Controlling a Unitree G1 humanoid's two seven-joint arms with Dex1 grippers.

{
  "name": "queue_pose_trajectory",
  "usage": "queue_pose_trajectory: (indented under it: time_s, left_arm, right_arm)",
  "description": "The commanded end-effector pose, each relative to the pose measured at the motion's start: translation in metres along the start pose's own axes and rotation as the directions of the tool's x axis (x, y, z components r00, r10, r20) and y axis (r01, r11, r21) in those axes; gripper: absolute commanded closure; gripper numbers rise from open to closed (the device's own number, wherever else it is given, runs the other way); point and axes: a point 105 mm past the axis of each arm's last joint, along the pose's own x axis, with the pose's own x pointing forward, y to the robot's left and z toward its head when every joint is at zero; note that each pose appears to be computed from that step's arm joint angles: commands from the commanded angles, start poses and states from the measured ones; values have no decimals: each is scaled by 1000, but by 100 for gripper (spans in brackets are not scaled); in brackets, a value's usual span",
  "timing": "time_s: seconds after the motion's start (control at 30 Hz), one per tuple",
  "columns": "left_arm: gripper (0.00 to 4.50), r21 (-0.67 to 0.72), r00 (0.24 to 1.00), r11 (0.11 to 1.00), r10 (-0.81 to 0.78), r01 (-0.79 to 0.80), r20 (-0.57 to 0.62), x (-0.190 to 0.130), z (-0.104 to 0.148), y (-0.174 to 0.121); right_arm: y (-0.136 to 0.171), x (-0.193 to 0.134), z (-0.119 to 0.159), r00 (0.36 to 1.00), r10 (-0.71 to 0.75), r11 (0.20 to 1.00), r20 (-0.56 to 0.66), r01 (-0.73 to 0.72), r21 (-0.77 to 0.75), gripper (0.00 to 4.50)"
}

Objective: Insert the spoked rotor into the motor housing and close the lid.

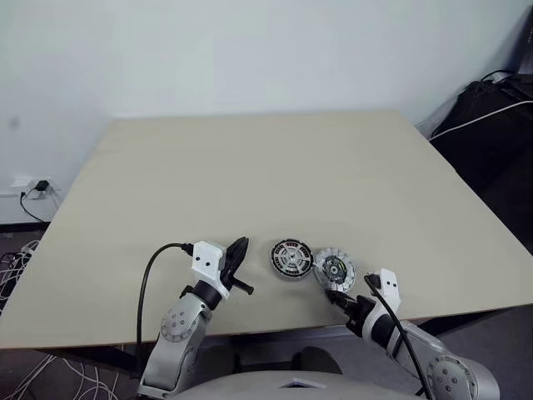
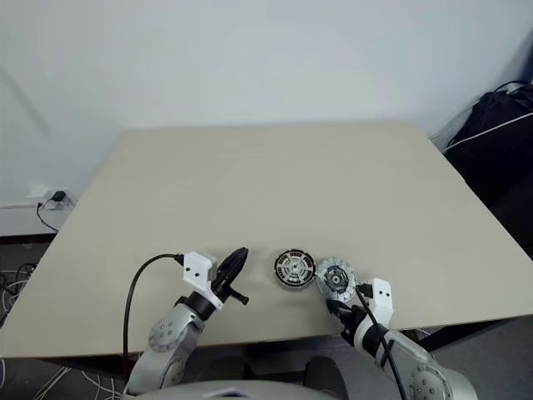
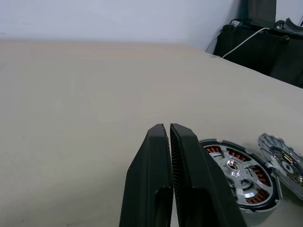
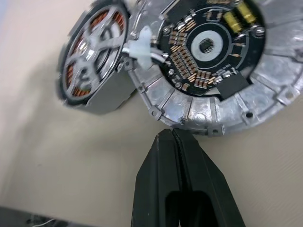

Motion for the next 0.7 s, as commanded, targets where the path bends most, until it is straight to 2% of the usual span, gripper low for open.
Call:
queue_pose_trajectory:
  time_s: [0.03, 0.4, 0.5, 0.7]
  left_arm:
    - [433, 17, 998, 1000, -12, 11, 54, 3, 17, -4]
    - [433, 15, 999, 1000, -4, 3, 48, 3, 14, -1]
    - [433, 13, 999, 1000, -2, 2, 47, 2, 13, 0]
    - [433, 8, 999, 1000, -1, 1, 40, 2, 9, 1]
  right_arm:
    - [0, -1, 17, 997, -11, 999, 71, 14, -40, 446]
    - [3, 0, 28, 993, -2, 998, 120, 10, -59, 446]
    - [18, -6, 28, 988, 94, 995, 124, -88, -55, 446]
    - [40, -13, 16, 967, 249, 968, 48, -248, -39, 446]
